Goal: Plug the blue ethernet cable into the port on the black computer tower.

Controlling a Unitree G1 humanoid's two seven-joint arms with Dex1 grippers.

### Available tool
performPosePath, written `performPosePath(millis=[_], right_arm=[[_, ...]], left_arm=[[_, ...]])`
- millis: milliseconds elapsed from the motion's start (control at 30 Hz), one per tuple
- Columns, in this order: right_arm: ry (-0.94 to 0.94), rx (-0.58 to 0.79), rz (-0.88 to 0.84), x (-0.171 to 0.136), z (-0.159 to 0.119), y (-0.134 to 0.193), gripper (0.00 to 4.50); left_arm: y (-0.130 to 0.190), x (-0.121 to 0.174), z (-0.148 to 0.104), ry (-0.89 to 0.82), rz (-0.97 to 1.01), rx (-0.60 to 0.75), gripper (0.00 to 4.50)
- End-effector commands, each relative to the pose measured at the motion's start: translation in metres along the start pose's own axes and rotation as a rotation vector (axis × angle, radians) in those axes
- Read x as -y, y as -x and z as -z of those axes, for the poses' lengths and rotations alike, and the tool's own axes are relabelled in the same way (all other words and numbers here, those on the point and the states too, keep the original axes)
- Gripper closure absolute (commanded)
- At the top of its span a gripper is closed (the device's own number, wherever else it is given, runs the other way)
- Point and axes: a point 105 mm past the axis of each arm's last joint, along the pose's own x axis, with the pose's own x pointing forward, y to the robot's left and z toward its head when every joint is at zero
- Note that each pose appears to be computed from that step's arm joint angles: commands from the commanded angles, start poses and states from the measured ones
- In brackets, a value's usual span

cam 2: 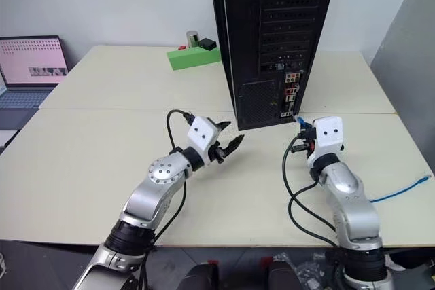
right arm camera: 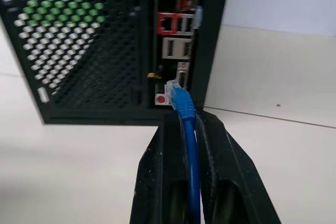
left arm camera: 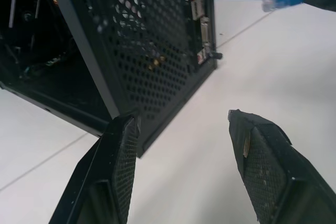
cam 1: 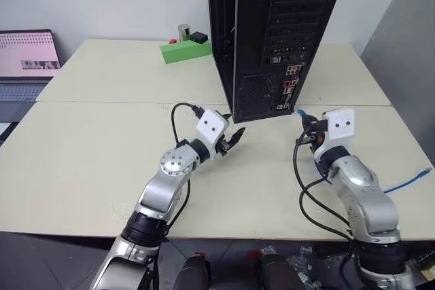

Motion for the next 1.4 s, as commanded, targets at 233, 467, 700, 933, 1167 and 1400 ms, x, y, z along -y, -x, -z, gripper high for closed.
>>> performPosePath(millis=[233,467,700,933,1167,1400], right_arm=[[-0.129,0.157,0.106,-0.003,-0.047,-0.014,4.5],[-0.198,0.146,0.06,-0.023,-0.048,-0.022,4.5],[-0.23,0.129,0.055,-0.031,-0.046,-0.035,4.5],[-0.249,0.125,0.061,-0.035,-0.045,-0.042,4.5],[-0.239,0.121,0.076,-0.033,-0.044,-0.048,4.5],[-0.237,0.121,0.079,-0.032,-0.043,-0.051,4.5]], left_arm=[[-0.013,-0.005,-0.05,0.003,-0.067,0.085,1.69],[-0.015,-0.002,-0.052,0.028,-0.051,0.08,1.69],[-0.015,0.002,-0.045,0.056,-0.035,0.055,1.69],[-0.014,0.003,-0.045,0.052,-0.031,0.053,1.69],[-0.015,0.004,-0.046,0.054,-0.03,0.058,1.69],[-0.015,0.005,-0.046,0.056,-0.031,0.059,1.69]])
